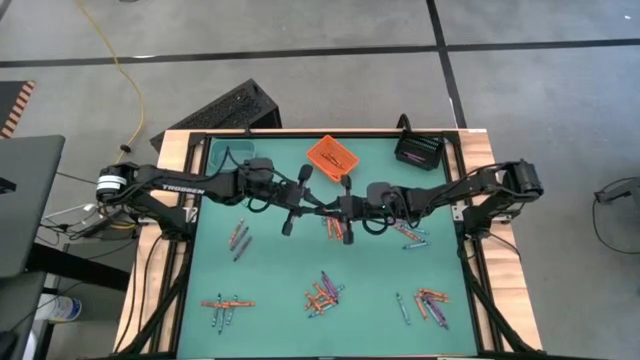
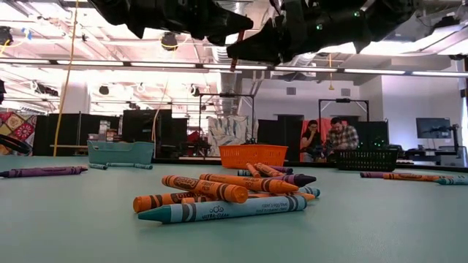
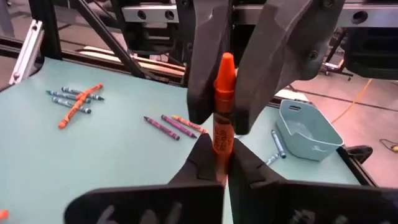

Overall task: Sort crayons
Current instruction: Put the orange crayon into the orange bin

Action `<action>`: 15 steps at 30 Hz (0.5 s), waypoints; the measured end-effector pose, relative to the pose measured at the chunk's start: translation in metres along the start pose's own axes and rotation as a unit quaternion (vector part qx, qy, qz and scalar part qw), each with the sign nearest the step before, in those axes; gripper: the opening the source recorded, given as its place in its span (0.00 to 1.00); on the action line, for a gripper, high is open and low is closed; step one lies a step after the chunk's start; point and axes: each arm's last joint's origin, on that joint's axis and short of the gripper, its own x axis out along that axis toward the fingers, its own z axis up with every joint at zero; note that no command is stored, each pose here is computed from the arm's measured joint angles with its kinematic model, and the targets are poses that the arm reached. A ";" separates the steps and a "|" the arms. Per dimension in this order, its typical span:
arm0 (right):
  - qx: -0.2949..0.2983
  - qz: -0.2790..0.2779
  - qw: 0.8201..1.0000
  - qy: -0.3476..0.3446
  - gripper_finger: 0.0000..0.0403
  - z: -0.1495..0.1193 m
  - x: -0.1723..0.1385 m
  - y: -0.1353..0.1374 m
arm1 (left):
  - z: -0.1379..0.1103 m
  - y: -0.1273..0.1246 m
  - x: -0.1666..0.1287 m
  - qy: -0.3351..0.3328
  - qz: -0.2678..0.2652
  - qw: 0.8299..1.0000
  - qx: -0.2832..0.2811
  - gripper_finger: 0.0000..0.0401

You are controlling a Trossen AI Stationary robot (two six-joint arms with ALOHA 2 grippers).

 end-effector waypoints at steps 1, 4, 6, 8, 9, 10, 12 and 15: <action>0.000 -0.001 1.000 0.002 0.02 0.000 0.000 -0.001 | -0.001 0.001 0.000 0.005 0.005 1.000 -0.002 0.04; 0.003 -0.021 1.000 0.016 0.01 -0.003 0.000 -0.007 | -0.004 0.004 -0.001 0.028 0.035 0.999 -0.016 0.08; 0.008 -0.035 0.999 0.030 0.01 -0.007 -0.001 -0.013 | -0.008 0.004 -0.002 0.053 0.052 0.997 -0.021 0.14; 0.016 -0.050 0.997 0.049 0.01 -0.012 -0.001 -0.023 | -0.012 0.004 -0.002 0.076 0.073 0.994 -0.026 0.21; 0.021 -0.057 0.996 0.060 0.01 -0.015 -0.001 -0.028 | -0.013 0.004 -0.002 0.086 0.083 0.992 -0.030 0.25; 0.027 -0.064 0.995 0.070 0.01 -0.018 -0.002 -0.034 | -0.015 0.005 -0.003 0.096 0.095 0.990 -0.035 0.29; 0.042 -0.080 0.992 0.091 0.01 -0.024 -0.003 -0.046 | -0.017 0.005 -0.003 0.114 0.120 0.985 -0.048 0.37; 0.061 -0.118 0.984 0.116 0.01 -0.033 -0.007 -0.067 | -0.019 0.004 -0.003 0.130 0.152 0.977 -0.076 0.46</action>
